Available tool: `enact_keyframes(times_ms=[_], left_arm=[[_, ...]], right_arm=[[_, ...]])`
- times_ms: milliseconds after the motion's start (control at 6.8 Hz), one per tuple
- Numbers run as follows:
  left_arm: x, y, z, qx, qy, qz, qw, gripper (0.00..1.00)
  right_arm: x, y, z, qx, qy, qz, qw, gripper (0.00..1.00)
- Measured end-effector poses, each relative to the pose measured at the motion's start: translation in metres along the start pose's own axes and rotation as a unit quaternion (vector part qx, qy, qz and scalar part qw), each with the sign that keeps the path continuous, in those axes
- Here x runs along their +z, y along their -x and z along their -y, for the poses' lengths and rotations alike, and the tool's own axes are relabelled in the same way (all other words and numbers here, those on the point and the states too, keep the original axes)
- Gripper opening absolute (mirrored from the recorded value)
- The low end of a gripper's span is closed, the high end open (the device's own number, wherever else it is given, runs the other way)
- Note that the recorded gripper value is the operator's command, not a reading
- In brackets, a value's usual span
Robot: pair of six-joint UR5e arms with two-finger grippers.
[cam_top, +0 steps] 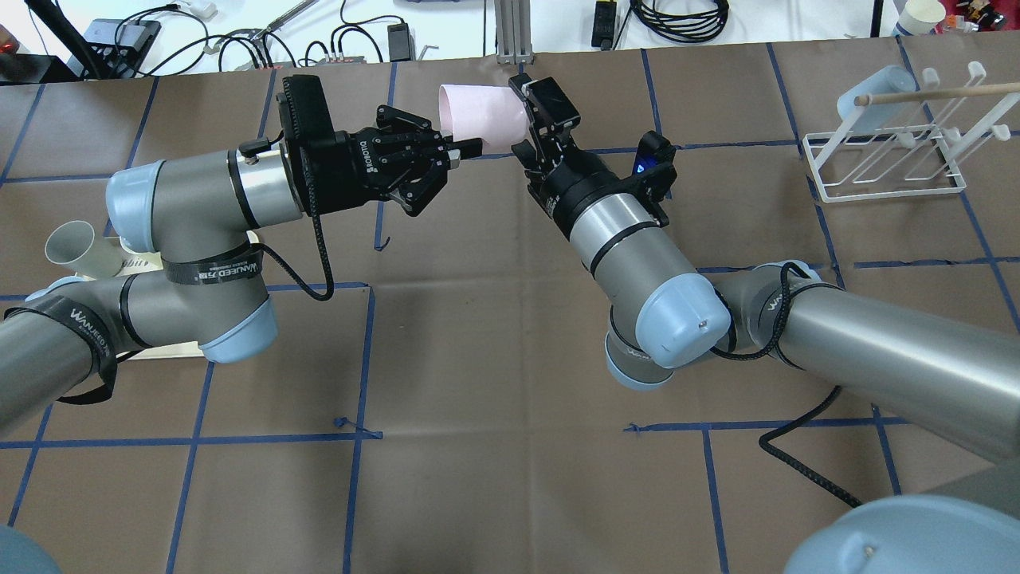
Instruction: Transfer IKEA cup to right arm and place on rack
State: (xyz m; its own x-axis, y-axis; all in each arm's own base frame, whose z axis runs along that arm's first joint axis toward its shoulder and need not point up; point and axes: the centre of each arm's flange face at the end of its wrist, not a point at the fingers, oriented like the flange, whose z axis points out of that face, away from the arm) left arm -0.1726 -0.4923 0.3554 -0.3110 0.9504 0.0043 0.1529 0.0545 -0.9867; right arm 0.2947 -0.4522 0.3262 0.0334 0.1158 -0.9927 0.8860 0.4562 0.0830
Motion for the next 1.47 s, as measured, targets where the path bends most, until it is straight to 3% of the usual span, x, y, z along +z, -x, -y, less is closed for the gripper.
enact_keyframes(times_ms=[882,1176,1471], left_arm=[[-0.002,-0.004,0.010,-0.006,-0.003,0.002,1.0000,0.00],[-0.003,-0.005,0.011,-0.007,-0.003,0.003,1.0000,0.00],[-0.003,-0.004,0.010,-0.008,-0.003,0.002,1.0000,0.00]], right_arm=[[0.006,0.012,-0.016,0.001,0.006,0.017,0.9998,1.00],[0.008,0.008,-0.016,-0.001,0.006,0.010,0.9999,1.00],[0.013,0.005,-0.016,0.004,0.006,-0.017,0.9998,1.00]])
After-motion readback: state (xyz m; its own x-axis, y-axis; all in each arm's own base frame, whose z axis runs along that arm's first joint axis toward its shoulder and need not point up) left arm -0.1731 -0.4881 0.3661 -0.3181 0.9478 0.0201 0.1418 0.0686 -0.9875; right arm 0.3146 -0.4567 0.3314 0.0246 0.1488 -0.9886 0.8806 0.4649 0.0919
